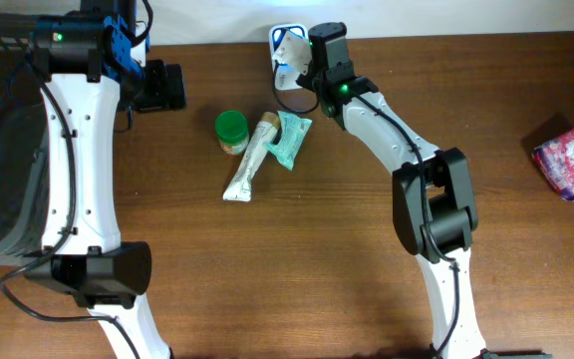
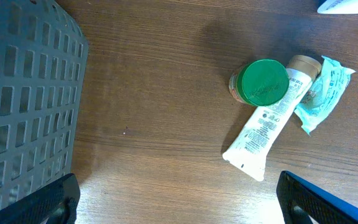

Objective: Scan the item barcode
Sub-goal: 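Carry the Kleenex pack to the right table edge and release it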

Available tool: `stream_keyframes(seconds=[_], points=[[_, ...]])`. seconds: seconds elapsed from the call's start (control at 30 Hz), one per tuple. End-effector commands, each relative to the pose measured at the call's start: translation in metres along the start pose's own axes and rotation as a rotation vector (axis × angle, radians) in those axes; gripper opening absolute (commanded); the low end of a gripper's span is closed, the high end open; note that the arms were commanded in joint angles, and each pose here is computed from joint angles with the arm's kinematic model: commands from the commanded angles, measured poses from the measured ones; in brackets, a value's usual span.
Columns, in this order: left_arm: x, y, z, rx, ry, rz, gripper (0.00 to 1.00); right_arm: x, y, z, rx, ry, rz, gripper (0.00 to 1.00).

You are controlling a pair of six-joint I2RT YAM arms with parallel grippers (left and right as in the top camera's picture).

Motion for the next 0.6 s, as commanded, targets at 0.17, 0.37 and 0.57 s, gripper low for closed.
stream_keyframes(seconds=[0.17,0.37,0.57], points=[[0.0,0.0,0.002,0.008,0.005,-0.007,0.99,-0.006,0.001,0.001,0.015,-0.032,-0.015,0.04],[0.0,0.0,0.002,0.007,0.005,-0.007,0.99,-0.016,0.011,-0.007,-0.008,-0.061,0.193,0.04],[0.0,0.0,0.002,0.007,0.005,-0.007,0.99,-0.119,-0.048,-0.05,0.171,-0.282,0.666,0.04]])
Point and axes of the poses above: each gripper's point midway between its finger pads, its own z axis out along the fingers, its own x axis along the line the jaws close on, y = z × x, the point moved 7 cm from there along -z, back along the fingers, and after that the axes turned 5 degrees about z, right-handed, at the moved point
